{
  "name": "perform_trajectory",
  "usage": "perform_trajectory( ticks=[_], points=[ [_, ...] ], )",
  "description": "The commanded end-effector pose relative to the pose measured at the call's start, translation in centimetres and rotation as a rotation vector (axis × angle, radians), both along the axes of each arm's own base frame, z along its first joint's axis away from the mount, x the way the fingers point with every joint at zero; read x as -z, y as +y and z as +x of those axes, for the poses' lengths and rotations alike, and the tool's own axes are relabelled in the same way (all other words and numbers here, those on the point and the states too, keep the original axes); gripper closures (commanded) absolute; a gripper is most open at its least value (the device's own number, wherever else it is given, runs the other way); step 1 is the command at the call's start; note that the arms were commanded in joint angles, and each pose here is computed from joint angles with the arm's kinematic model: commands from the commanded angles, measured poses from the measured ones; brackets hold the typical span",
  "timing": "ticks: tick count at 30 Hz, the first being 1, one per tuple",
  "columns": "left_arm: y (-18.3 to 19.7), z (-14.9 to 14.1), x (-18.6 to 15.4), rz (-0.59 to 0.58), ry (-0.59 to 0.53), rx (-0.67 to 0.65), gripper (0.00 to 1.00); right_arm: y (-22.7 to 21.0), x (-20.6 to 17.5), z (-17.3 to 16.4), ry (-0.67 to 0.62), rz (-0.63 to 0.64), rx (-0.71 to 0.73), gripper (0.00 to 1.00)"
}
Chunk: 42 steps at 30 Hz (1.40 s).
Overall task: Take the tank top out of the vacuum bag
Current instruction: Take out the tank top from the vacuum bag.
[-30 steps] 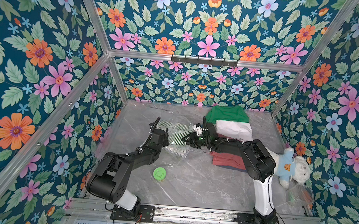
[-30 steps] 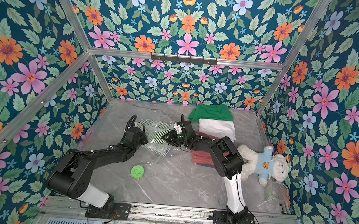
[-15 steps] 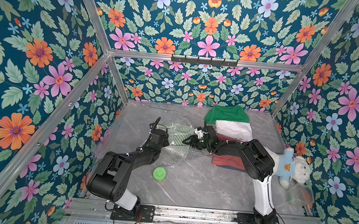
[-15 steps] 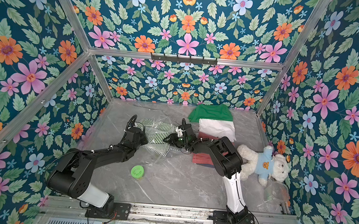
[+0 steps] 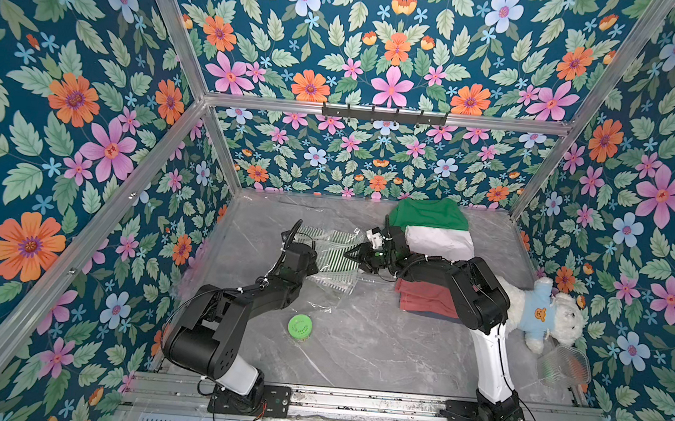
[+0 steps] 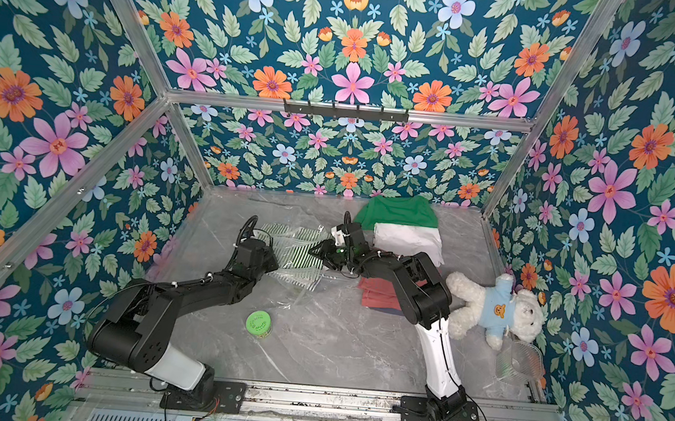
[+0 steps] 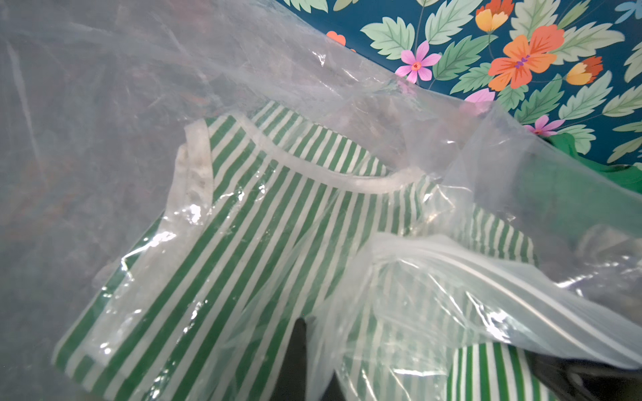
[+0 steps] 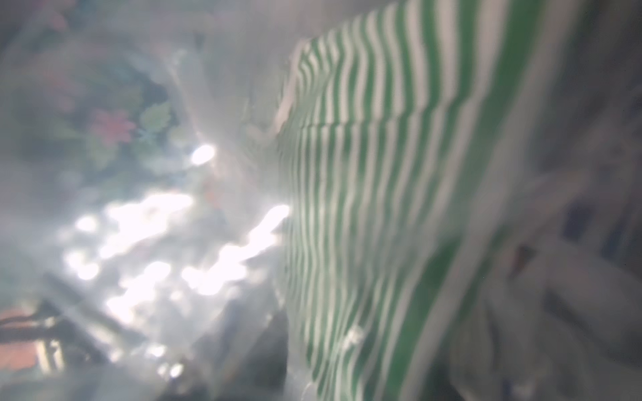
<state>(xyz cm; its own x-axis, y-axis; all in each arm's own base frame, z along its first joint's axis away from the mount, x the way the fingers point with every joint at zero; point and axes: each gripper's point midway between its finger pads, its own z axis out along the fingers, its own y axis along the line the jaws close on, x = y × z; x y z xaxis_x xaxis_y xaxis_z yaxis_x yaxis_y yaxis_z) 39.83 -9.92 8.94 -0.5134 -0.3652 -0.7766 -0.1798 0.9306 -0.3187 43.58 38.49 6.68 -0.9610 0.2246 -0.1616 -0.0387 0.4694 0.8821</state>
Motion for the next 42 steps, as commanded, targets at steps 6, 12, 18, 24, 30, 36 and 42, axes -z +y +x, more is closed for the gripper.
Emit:
perform_trajectory(
  ticks=[6,12,18,24,30,36,42],
  points=[
    [0.0,0.2,-0.2,-0.001,-0.011,-0.003,1.00,0.6,0.4,2.0,0.009,0.013,0.003,0.58],
    [0.1,0.1,-0.3,0.002,-0.014,-0.007,1.00,0.3,-1.0,1.6,-0.065,-0.004,-0.010,1.00],
    [0.3,0.5,-0.5,-0.001,-0.015,-0.029,1.00,0.0,-2.9,-1.2,-0.169,-0.131,-0.068,1.00],
    [1.1,1.2,-1.0,0.047,0.001,-0.076,1.00,-1.2,-4.6,-3.7,-0.211,-0.202,-0.077,1.00],
    [1.3,1.6,-1.3,0.068,0.000,-0.086,1.00,-2.2,-6.8,-5.3,-0.224,-0.201,-0.085,1.00],
    [1.7,1.4,-1.1,0.092,0.012,-0.096,1.00,-3.5,-8.7,-6.2,-0.238,-0.194,-0.089,1.00],
    [2.0,1.3,-0.8,0.105,0.019,-0.099,1.00,-7.2,-8.9,-6.6,-0.200,-0.229,-0.046,1.00]
  ],
)
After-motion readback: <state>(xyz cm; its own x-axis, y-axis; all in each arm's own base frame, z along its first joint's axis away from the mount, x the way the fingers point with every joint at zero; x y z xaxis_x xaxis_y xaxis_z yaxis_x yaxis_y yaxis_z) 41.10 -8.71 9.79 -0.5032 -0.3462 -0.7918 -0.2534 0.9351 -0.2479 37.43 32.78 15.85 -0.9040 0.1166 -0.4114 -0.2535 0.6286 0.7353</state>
